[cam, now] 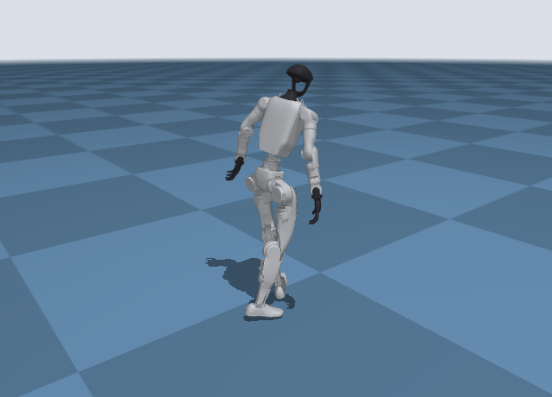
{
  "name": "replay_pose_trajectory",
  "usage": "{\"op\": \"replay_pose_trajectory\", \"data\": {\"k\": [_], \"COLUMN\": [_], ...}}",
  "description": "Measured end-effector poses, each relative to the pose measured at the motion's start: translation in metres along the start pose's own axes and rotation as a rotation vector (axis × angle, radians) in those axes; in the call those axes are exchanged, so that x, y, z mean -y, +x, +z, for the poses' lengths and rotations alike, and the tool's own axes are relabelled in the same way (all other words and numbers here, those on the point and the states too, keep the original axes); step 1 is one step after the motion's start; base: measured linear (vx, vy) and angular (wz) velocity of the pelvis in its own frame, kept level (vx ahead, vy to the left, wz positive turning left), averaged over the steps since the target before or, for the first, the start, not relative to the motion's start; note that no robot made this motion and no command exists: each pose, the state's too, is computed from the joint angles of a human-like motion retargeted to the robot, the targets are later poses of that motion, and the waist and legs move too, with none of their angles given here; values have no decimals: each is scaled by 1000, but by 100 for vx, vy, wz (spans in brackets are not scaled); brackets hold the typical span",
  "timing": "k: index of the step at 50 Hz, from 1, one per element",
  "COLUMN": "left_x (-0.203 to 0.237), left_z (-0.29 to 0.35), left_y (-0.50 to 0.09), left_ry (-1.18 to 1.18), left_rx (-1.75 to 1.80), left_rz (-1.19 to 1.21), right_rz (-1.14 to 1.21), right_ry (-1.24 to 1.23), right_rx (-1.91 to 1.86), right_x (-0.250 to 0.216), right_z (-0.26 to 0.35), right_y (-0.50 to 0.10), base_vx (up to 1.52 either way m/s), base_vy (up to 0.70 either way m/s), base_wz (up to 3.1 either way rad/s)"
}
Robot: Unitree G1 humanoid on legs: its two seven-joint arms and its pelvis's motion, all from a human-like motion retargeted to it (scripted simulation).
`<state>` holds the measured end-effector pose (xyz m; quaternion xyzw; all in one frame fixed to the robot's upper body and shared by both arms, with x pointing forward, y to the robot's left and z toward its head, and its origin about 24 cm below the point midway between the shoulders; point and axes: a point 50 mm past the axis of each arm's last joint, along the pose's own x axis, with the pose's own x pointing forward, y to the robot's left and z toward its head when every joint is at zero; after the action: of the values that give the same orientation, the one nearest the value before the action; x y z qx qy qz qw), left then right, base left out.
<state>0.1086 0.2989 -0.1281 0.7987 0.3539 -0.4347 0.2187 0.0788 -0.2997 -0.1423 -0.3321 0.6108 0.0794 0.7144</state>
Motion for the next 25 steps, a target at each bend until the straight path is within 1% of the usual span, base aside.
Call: {"op": "replay_pose_trajectory", "data": {"k": [2,5,9,13,16,20,23,25], "left_x": [16,42,76,88,79,52,15,-15], "left_z": [22,37,48,44,22,-6,-45,-77], "left_y": [-2,-7,-17,-18,-11,-2,4,3], "left_ry": [72,132,59,-28,-71,-197,-331,-369], "left_rx": [84,138,179,134,38,-93,-184,-243], "left_rz": [-69,-134,-205,-250,-251,-206,-78,50], "right_rz": [94,159,194,217,216,206,234,282], "right_ry": [9,88,228,302,274,226,199,174], "right_rx": [-94,-127,-35,10,27,-24,-32,-42], "right_x": [-27,-61,-88,-96,-90,-83,-85,-94], "right_z": [-28,-54,-59,-53,-41,-48,-50,-57], "right_y": [-2,-10,-18,-21,-17,-16,-17,-20], "base_vx": [32,37,41,34,33,54,45,46], "base_vy": [15,18,22,10,-22,40,6,-6], "base_wz": [234,207,168,235,226,270,254,272]}}
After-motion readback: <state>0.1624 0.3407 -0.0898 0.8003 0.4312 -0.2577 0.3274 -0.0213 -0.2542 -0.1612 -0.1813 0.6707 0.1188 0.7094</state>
